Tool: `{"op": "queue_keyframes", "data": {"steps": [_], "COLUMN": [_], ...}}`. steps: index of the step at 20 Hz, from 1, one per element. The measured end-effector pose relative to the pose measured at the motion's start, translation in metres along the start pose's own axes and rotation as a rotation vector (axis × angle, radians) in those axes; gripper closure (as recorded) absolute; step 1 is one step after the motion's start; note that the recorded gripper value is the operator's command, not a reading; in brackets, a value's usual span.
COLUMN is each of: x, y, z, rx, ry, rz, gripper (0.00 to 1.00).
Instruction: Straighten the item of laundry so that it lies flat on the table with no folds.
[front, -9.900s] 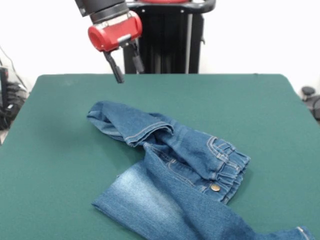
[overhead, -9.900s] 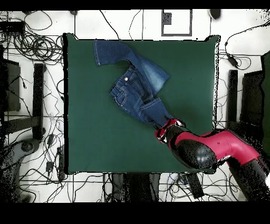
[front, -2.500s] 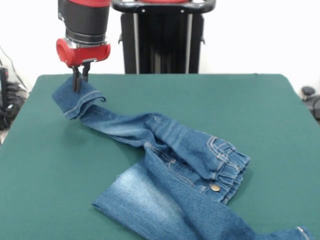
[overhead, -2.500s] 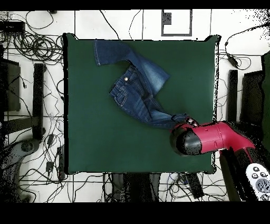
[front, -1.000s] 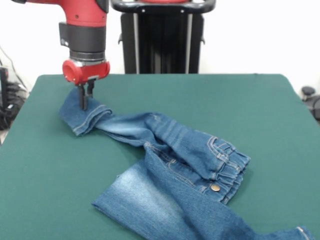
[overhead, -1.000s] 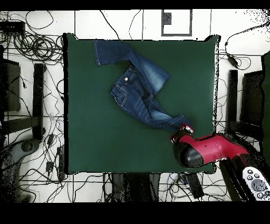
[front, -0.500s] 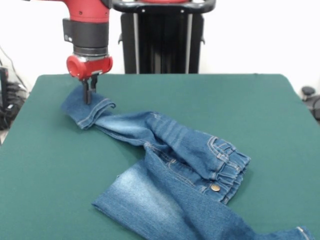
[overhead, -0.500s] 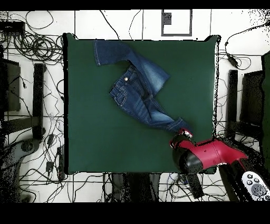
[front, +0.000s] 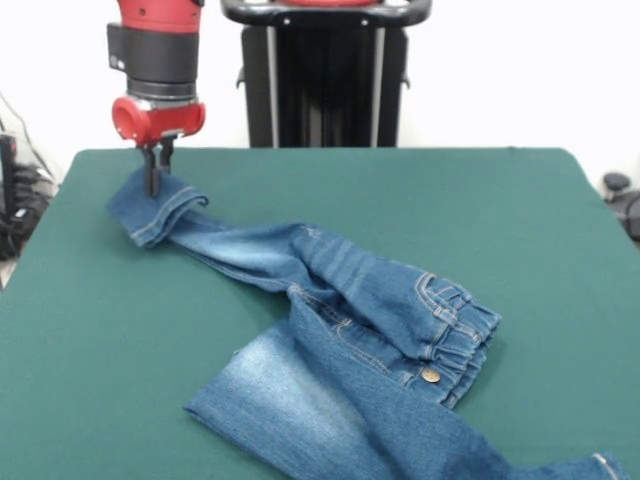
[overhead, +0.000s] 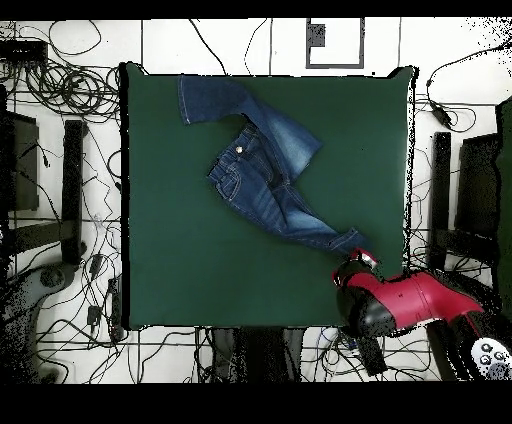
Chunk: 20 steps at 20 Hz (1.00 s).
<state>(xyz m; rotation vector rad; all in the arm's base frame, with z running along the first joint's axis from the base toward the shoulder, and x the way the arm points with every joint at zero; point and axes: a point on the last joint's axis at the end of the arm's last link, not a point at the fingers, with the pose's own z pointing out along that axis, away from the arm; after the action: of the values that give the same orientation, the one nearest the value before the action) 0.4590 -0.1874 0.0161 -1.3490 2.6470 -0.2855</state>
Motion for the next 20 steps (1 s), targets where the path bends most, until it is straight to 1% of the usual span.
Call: {"op": "queue_keyframes", "data": {"steps": [3,7,12,19,20], "x": [0.007,0.020,0.033,0.044,0.045], "y": [-0.002,-0.005,0.006,0.018,0.023], "z": [-0.002,-0.007,-0.009,-0.013,-0.015], "rx": [0.015,0.048,0.057,0.062,0.064], "ry": [-0.004,-0.014,-0.020,-0.015,-0.017], "rz": [-0.010,-0.038,-0.090,-0.149,-0.169], "gripper": [1.00,1.00,1.00,1.00,1.00]}}
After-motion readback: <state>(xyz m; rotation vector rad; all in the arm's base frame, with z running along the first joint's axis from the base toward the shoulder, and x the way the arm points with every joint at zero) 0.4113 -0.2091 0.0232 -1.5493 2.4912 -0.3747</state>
